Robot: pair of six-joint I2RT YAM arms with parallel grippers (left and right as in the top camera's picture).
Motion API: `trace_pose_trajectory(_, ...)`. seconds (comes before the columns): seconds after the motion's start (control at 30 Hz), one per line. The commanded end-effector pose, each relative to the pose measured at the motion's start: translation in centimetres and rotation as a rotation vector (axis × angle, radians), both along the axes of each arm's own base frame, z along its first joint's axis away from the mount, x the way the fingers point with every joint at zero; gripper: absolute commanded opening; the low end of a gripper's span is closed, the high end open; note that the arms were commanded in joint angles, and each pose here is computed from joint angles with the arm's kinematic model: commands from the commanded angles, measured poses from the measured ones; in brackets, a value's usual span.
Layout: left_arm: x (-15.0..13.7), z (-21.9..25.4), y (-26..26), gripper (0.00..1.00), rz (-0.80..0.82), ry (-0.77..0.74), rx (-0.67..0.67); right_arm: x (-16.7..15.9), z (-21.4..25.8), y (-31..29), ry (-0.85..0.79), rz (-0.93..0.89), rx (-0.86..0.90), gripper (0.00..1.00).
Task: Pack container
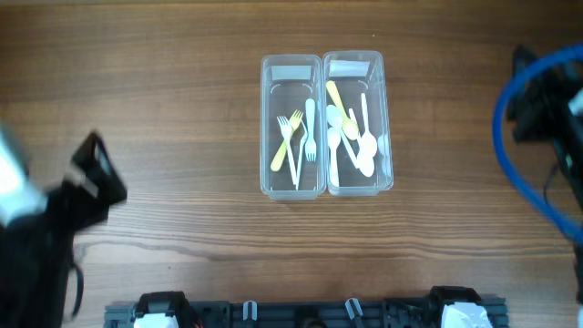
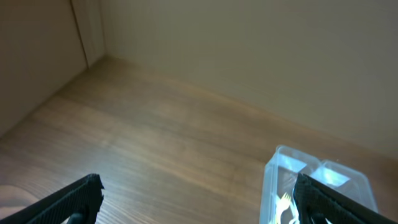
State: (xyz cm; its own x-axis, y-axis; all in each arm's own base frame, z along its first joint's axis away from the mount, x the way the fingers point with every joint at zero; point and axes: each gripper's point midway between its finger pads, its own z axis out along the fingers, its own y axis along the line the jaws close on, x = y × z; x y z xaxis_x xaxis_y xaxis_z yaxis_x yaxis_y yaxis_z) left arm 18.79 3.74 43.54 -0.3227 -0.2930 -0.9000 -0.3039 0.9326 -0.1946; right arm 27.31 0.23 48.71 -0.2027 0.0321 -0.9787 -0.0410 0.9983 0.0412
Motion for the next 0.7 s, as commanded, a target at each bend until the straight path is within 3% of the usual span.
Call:
trace_pose_trajectory(0.0,-2.8,0.2,0.4,1.00,0.031,-0.034,0.010,-1.3,-0.2,-0.4,0.003,-0.023,-0.023,1.00)
trace_pose_trajectory(0.13,-4.4,-0.5,1.1,1.00,0.071,-0.012,0.026,-1.8,-0.3,-0.3,0.007,-0.023,-0.023,1.00)
trace_pose_trajectory(0.33,-4.7,-1.8,1.6,1.00,0.099,0.049,0.039,-0.9,-1.3,-0.4,0.048,-0.023,-0.021,1.00)
trace_pose_trajectory(0.67,-4.9,-2.3,1.6,1.00,0.098,0.072,0.039,3.3,-4.5,-0.6,0.167,-0.021,-0.016,1.00)
